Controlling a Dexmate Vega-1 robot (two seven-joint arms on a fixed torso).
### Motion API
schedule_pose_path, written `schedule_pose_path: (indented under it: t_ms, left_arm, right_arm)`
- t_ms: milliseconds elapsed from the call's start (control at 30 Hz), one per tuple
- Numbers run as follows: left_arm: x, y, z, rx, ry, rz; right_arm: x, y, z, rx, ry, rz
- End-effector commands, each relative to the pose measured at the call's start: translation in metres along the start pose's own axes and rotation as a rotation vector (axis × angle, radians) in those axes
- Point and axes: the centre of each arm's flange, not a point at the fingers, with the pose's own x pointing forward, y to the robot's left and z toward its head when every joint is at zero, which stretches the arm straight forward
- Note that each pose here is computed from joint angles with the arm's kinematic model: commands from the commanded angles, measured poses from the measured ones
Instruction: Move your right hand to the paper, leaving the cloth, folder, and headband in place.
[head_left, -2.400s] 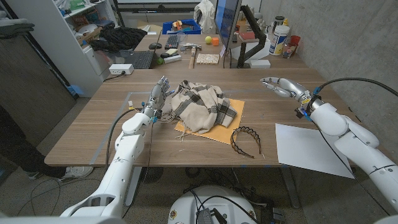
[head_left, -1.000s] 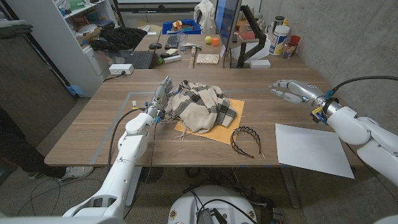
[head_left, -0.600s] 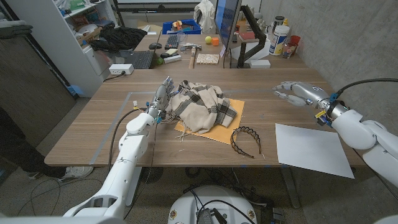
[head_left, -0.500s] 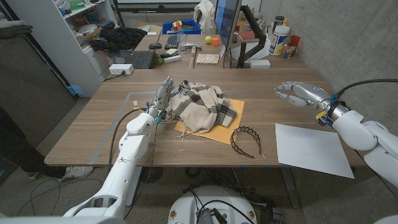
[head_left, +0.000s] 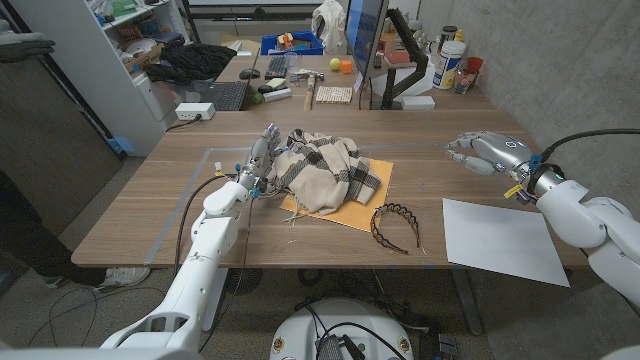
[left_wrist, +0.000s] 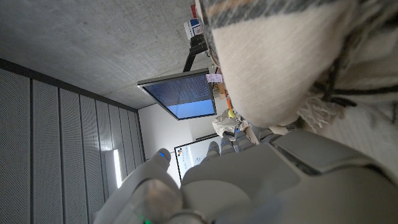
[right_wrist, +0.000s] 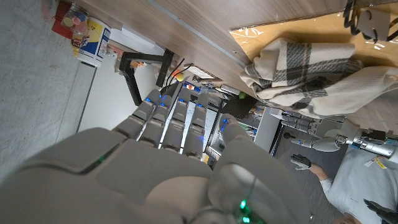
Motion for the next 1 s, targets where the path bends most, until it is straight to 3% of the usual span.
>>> schedule_pose_path:
  t_ms: [33, 1000]
  left_arm:
    - [0.002, 0.005, -0.002, -0.004, 0.001, 0.001]
    - [0.004, 0.006, -0.004, -0.004, 0.007, -0.006]
  right_arm:
    - [-0.005, -0.003, 0.003, -0.072, 0.038, 0.009]
    - [-0.019, 0.007, -0.006, -0.116, 0.174, 0.110]
